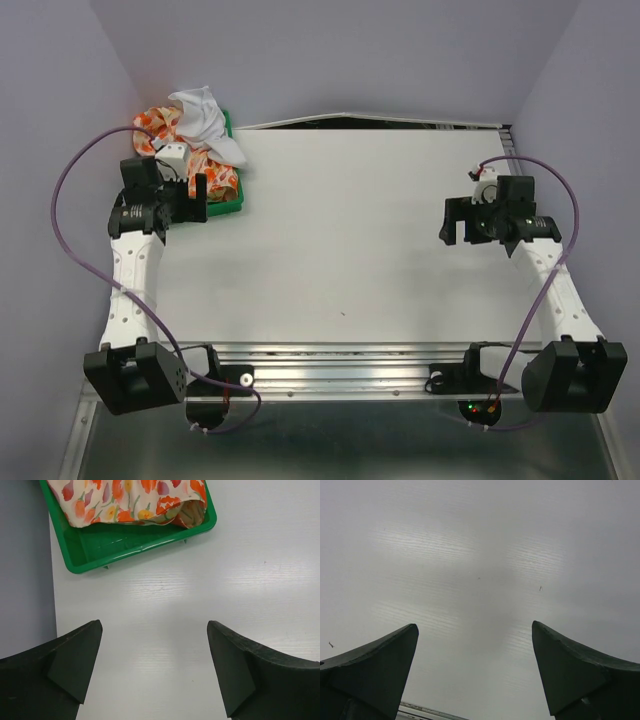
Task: Fold and stack the skirts
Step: Grab the skirt from the pile
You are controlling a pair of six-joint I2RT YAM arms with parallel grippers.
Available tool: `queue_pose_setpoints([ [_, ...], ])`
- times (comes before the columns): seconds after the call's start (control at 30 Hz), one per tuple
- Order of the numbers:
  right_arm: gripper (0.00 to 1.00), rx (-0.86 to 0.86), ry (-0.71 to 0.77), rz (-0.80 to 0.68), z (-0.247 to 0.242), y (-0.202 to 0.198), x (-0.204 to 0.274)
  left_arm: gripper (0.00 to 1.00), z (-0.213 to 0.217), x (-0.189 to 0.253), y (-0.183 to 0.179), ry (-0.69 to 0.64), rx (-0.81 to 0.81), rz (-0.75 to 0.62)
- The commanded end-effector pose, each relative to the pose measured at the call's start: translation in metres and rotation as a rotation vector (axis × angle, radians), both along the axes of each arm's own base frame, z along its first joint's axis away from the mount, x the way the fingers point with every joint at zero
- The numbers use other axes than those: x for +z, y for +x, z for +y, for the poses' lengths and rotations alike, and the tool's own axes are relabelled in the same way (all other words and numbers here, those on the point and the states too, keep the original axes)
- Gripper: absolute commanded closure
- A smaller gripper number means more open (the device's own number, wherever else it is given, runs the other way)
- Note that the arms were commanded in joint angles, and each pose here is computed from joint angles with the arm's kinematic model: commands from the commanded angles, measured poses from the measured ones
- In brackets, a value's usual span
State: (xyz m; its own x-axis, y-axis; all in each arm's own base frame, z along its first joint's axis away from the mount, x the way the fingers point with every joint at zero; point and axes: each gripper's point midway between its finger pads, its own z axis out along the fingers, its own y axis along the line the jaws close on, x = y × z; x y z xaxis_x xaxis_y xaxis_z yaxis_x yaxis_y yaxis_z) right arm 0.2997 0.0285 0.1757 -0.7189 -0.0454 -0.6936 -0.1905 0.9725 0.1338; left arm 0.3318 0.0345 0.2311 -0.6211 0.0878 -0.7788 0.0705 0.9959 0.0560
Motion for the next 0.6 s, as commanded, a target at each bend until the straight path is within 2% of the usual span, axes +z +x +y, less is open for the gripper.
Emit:
queue_pose_setpoints([
  [0.0, 0.0, 0.004, -0.02, -0.044, -0.004, 0.009, 0.015, 0.01, 0.001, 0.034, 0.016, 0.002, 0.001, -0.112],
  [0.17, 0.0, 0.007, -0.038, -0.036, -0.006, 0.008, 0.013, 0.01, 0.01, 0.046, 0.036, 0.002, 0.037, -0.133],
  [0.2, 0.0, 0.01, -0.037, -0.032, -0.006, 0.008, 0.012, 0.01, 0.011, 0.059, 0.043, 0.004, 0.042, -0.164],
  [0.27, 0.0, 0.011, -0.037, -0.026, -0.006, 0.009, 0.011, 0.01, 0.017, 0.057, 0.06, -0.002, 0.066, -0.152],
  [0.3, 0.0, 0.012, -0.036, -0.021, -0.005, 0.009, 0.01, 0.02, 0.018, 0.076, 0.069, -0.004, 0.067, -0.19],
  [0.33, 0.0, 0.014, -0.035, -0.02, -0.005, 0.009, 0.01, 0.02, 0.022, 0.068, 0.083, -0.028, 0.085, -0.165],
  [0.4, 0.0, 0.016, -0.032, -0.014, -0.005, 0.011, 0.009, 0.07, 0.027, 0.079, 0.111, -0.053, 0.102, -0.179],
  [0.43, 0.0, 0.018, -0.032, -0.011, -0.005, 0.011, 0.008, 0.1, 0.027, 0.1, 0.114, -0.06, 0.107, -0.225],
  [0.47, 0.0, 0.016, -0.028, -0.006, -0.004, 0.011, 0.008, 0.12, 0.032, 0.086, 0.133, -0.085, 0.126, -0.192],
  [0.5, 0.0, 0.019, -0.026, 0.0, -0.004, 0.012, 0.006, 0.17, 0.03, 0.112, 0.145, -0.098, 0.102, -0.245],
  [0.57, 0.0, 0.02, -0.026, 0.012, -0.004, 0.013, 0.004, 0.21, 0.033, 0.094, 0.177, -0.117, 0.093, -0.21],
])
